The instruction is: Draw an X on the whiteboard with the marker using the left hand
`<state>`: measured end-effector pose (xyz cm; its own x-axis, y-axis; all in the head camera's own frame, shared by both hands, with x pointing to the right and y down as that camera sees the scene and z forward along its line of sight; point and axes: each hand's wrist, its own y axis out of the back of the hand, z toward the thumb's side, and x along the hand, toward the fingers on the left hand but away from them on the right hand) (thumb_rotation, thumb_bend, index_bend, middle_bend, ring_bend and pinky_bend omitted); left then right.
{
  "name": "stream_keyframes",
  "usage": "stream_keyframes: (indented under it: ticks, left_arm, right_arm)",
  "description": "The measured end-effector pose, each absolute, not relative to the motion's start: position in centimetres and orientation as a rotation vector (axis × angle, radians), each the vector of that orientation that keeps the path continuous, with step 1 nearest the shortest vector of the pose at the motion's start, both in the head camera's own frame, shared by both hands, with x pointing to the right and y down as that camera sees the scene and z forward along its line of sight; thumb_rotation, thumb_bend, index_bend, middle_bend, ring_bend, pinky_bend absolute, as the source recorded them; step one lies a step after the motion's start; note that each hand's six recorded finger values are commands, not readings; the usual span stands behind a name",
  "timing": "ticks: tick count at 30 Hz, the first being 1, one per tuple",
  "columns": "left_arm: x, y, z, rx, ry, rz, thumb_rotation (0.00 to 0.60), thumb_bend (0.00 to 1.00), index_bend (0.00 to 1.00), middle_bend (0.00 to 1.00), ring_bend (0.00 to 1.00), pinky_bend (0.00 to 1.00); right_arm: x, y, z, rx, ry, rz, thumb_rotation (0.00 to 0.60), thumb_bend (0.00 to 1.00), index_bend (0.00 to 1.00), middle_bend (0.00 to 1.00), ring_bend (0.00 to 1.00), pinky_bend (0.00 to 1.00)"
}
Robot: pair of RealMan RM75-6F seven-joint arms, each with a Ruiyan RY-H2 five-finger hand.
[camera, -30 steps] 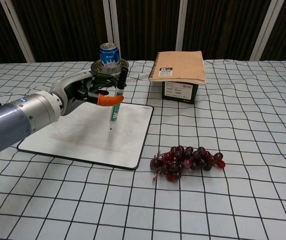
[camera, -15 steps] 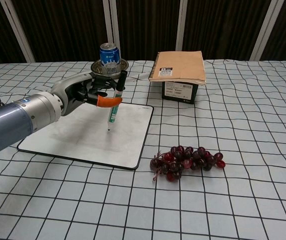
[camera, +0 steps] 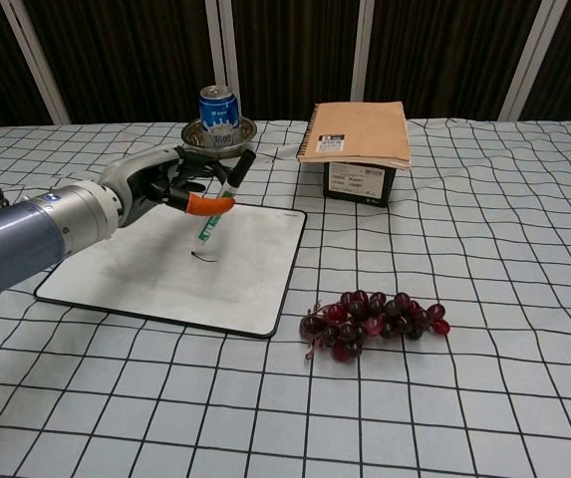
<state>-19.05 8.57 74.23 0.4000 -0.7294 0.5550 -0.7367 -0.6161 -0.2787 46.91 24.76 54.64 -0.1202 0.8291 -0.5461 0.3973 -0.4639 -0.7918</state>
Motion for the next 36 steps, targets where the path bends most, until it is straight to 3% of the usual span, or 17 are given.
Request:
stream_keyframes:
  ticks: [14, 22, 36]
  left_arm:
    - [-24.5, 4.6, 75.3, 2.627, -1.517, 1.221, 0.6, 0.55, 0.72, 0.19, 0.0, 0.0]
    - [-25.5, 2.2, 73.4, 2.561, -1.674, 1.071, 0.6, 0.55, 0.72, 0.19, 0.0, 0.0]
    - [-20.7, 5.1, 73.4, 2.546, -1.547, 0.966, 0.6, 0.55, 0.72, 0.19, 0.0, 0.0]
  right_arm:
    - [46.6, 24.7, 54.8, -1.791, -1.345, 1.615, 0.6, 0.35, 0.0, 0.0, 0.0, 0.0]
    - [46.5, 24.7, 54.8, -1.796, -1.343, 1.606, 0.6, 0.35, 0.0, 0.0, 0.0, 0.0]
    - [46.4, 24.7, 54.8, -1.812, -1.342, 1.602, 0.6, 0.35, 0.0, 0.0, 0.0, 0.0]
